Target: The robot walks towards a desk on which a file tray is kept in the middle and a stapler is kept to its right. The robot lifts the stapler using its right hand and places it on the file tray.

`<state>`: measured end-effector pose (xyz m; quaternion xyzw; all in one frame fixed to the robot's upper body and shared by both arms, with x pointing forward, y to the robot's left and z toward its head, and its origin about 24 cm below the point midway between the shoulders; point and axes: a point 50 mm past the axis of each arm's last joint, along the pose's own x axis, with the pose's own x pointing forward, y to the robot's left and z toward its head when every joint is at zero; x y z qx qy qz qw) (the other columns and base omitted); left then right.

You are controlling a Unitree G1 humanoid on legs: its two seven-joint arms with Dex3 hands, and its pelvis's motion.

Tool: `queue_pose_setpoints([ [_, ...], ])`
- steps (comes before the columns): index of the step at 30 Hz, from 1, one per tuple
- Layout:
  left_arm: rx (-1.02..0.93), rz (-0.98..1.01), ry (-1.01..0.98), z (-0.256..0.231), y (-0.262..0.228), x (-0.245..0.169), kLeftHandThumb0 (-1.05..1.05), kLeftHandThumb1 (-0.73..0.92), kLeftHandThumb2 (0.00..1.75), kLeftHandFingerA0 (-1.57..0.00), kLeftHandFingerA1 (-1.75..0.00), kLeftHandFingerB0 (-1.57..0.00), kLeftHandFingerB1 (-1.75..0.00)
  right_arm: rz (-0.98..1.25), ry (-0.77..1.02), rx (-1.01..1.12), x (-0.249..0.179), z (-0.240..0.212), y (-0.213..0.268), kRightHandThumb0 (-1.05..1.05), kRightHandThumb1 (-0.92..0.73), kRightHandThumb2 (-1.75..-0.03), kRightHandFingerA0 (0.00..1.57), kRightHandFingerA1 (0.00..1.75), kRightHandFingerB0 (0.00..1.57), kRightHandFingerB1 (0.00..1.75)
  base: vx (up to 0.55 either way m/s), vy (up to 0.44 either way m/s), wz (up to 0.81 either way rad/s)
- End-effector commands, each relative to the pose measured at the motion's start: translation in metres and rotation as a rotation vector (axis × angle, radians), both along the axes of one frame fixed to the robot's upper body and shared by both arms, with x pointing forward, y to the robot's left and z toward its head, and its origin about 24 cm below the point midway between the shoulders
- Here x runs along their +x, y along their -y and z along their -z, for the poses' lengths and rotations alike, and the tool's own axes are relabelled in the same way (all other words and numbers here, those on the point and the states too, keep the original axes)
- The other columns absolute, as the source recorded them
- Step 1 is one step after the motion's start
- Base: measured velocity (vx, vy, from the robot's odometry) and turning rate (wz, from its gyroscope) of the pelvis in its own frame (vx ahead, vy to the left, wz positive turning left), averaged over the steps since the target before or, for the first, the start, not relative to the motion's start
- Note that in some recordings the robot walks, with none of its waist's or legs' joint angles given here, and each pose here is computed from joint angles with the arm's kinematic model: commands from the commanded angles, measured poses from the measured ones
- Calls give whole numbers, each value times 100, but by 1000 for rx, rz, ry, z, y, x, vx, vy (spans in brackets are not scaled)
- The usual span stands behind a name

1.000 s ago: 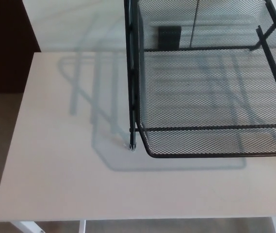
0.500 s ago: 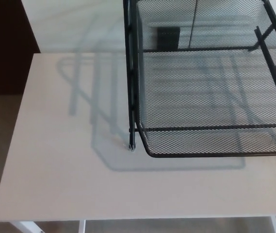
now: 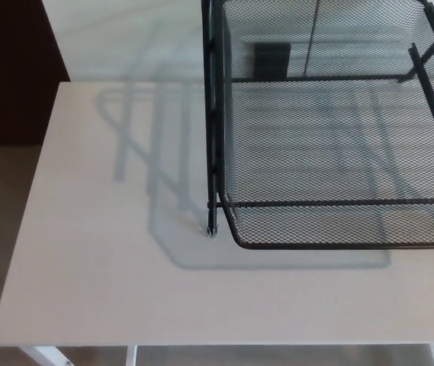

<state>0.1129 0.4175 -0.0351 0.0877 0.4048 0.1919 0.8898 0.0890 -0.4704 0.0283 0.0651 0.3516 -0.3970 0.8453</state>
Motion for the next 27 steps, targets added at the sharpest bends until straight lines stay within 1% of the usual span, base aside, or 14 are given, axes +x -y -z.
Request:
queue_pose_setpoints([
  [1, -27, -34, -17, 0, -2, -4, -80, 75, 108, 0, -36, 0, -22, -200, -153, 54, 0, 30, -33, -38, -50, -81, 0, 32, 0, 14, 0, 0, 0],
  [3, -29, -36, -17, 0, -2, -4, -81, 75, 108, 0, -35, -1, -21, -305, -210, 5, 1, 33, -41, -47, -64, -59, 2, 41, 0, 19, 0, 0, 0],
  [4, -29, -33, -23, 0, -3, -5, -80, 74, 108, -1, -39, 0, -23, -457, -260, -39, 1, 37, -53, -53, -50, -81, 0, 34, 0, 17, 0, 0, 0],
  [8, -14, -33, -55, -1, -6, -9, -87, 75, 107, -1, -38, 0, -16, -479, -272, -22, -4, 39, -59, -53, -50, -81, 0, 34, 0, 17, 0, 0, 0],
  [11, 1, -4, -76, -2, -6, -11, -82, 77, 111, -2, -35, 0, -23, -171, -26, 154, -38, 44, -46, -34, -48, -78, 0, 18, 0, 4, 0, 0, 0],
  [12, 11, -29, -65, -2, -7, -11, -77, 76, 85, -5, -38, 0, -11, -118, -100, 121, -47, 46, -33, -30, -59, -79, 0, 14, 0, 0, 0, 0, 0],
  [15, 7, -53, -52, -2, -7, -11, -78, 72, 104, -3, -40, 0, -25, -126, -179, 95, -59, 43, -22, -35, -68, -60, 0, 22, 0, 10, 0, 0, 0],
  [17, 6, -37, -34, -4, -5, -8, -86, 76, 107, -1, -38, 0, -18, -22, -267, 112, -72, 13, -10, -53, -69, -63, 25, 63, 7, 18, 0, 0, 0],
  [18, 5, -36, -36, -5, -7, -9, -73, 92, 67, -2, -38, 0, -11, -16, -280, 59, -60, 0, -4, -48, -72, -67, 4, 22, 7, 25, 0, 0, 0],
  [19, 0, -13, -44, -6, -7, -8, -80, 77, 110, 0, -35, 0, -20, 49, -280, -41, -60, -6, 1, -62, -45, -81, 0, 32, 0, 12, 0, 0, 0],
  [20, -14, -36, -32, -6, -7, -8, -75, 92, 70, -1, -34, 0, -7, 128, -113, -49, -44, -31, 17, -45, -55, -82, 2, 42, 0, 11, 0, 0, 0],
  [21, -14, -36, -32, -6, -7, -8, -75, 92, 70, -1, -34, 0, -7, 129, -113, -49, -44, -31, 17, -45, -55, -82, 2, 42, 0, 11, 0, 0, -6],
  [22, -15, -33, -32, -6, -6, -10, -88, 79, 109, 0, -30, 0, -15, 200, 67, -44, -39, -38, 20, -42, -55, -77, 3, 30, 0, 0, 0, 0, 0],
  [27, 3, -26, -24, -7, -5, -3, -79, 75, 109, 0, -38, 0, -26, 88, 402, -235, 4, -92, 27, -47, -50, -81, 0, 27, 0, 9, 0, 0, 0],
])
